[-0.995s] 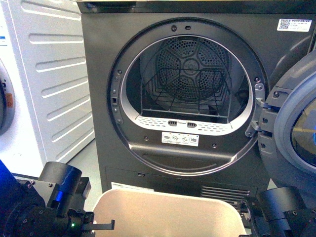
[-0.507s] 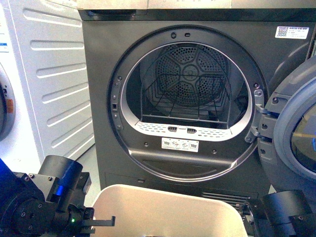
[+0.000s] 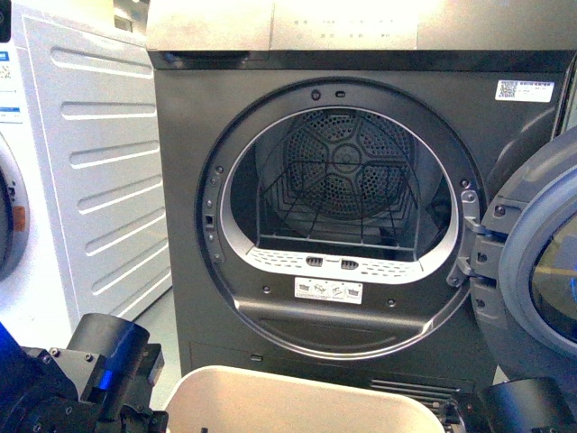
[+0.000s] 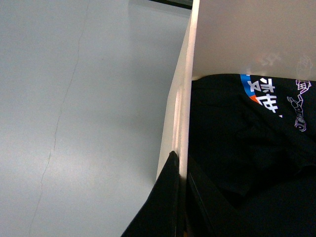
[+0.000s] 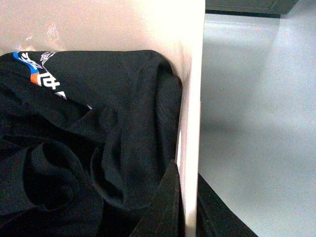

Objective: Move hamper under clothes hanger

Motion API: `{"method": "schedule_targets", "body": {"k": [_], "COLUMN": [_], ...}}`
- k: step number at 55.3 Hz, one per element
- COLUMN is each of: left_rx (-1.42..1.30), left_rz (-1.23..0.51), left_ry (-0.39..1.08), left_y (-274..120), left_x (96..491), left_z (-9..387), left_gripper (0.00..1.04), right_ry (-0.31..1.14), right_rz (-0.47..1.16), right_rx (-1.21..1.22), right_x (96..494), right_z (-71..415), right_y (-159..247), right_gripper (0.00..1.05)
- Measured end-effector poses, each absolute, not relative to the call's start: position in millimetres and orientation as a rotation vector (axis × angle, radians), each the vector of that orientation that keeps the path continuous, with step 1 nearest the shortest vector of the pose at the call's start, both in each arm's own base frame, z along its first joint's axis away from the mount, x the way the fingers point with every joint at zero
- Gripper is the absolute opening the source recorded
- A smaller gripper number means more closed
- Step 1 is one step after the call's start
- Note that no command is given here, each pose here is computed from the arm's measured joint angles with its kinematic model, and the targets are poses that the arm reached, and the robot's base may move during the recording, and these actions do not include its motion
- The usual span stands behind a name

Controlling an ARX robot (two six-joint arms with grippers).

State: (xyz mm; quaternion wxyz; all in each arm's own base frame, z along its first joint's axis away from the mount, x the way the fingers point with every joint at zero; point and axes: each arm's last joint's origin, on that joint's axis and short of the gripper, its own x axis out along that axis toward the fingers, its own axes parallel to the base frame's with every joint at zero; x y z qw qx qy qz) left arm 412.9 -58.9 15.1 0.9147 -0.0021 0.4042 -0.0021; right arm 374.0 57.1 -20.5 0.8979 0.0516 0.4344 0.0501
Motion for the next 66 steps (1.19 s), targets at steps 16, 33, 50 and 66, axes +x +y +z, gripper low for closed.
{"method": "schedule_targets", "body": {"k": [16,33,50,66], "left_rx": [-0.005,-0.007,-0.003,-0.003], "left_rz": [0.007,0.003,-0.018,0.001], "left_ry": [0.836,0.839,0.837,0.837], "left_y": [-55.4,-55.4,-62.7,-58.1], "left_x": [412.0,411.6,411.3,411.5], "left_z": [14.1,14.3,14.8,15.1], "left_gripper": [0.04,0.04,0.04,0.04], "right_ry": [0.9,0.895,0.891,0.892], "right_rz": [0.116,0.113,0.087,0.107], "right_rx": [0.107,0.112,0.111,0.11], "right_x": [373.8,374.9,376.1,375.3], "right_z": [-20.3,-19.6,-19.1,-19.1], "right_y": [60.0,60.5,52.2,57.1], "right_gripper": [0.03,0.03,0.03,0.03]}}
